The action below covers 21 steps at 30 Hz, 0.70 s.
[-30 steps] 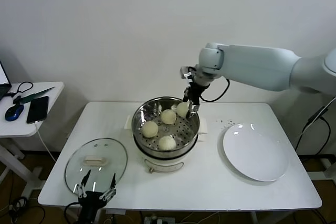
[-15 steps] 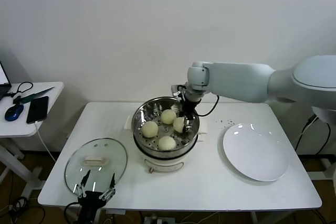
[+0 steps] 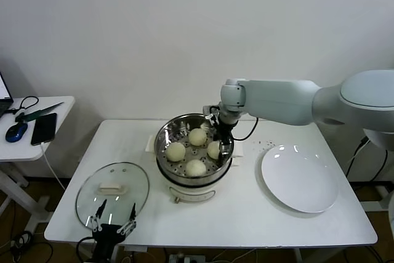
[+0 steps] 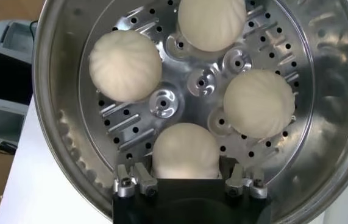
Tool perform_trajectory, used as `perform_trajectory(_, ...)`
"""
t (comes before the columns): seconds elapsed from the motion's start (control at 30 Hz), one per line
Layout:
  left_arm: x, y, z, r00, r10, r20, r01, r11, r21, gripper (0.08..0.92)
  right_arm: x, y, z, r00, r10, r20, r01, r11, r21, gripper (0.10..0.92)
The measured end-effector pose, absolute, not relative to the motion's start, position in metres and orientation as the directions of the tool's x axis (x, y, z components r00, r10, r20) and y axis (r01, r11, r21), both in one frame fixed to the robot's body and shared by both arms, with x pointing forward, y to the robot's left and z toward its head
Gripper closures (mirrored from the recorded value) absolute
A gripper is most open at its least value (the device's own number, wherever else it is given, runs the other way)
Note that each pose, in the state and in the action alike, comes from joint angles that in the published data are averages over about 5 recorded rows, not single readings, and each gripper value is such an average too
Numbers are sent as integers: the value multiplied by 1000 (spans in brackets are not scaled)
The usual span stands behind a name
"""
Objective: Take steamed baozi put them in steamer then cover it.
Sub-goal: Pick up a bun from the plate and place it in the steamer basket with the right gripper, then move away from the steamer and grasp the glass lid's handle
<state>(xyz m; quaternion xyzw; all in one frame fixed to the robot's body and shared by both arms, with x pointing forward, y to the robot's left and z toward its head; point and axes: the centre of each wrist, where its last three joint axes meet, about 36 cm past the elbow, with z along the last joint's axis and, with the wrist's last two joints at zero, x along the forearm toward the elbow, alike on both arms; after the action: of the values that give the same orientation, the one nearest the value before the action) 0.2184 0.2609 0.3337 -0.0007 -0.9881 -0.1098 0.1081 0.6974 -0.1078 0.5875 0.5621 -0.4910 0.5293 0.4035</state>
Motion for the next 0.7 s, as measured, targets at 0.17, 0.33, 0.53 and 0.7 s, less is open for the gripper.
perform_trajectory(0.17,219,261,334,-977,-23,212,24,976,218,177,699,-109,595,-45,-135,990,-979,-192,-71,203)
perform_trajectory(0.33,218,262,334,-977,-22,214,26,975,220,177,701,-112,606,-44,-143,989,-977,-200,-72,200)
perform_trajectory(0.53,219,262,335,-977,-22,212,27,974,225,177,704,-122,623,-51,-188,981,-978,-188,-87,200)
perform_trajectory(0.7,220,262,335,-978,-27,209,22,974,228,177,705,-138,638,-66,-260,963,-978,-173,-114,200)
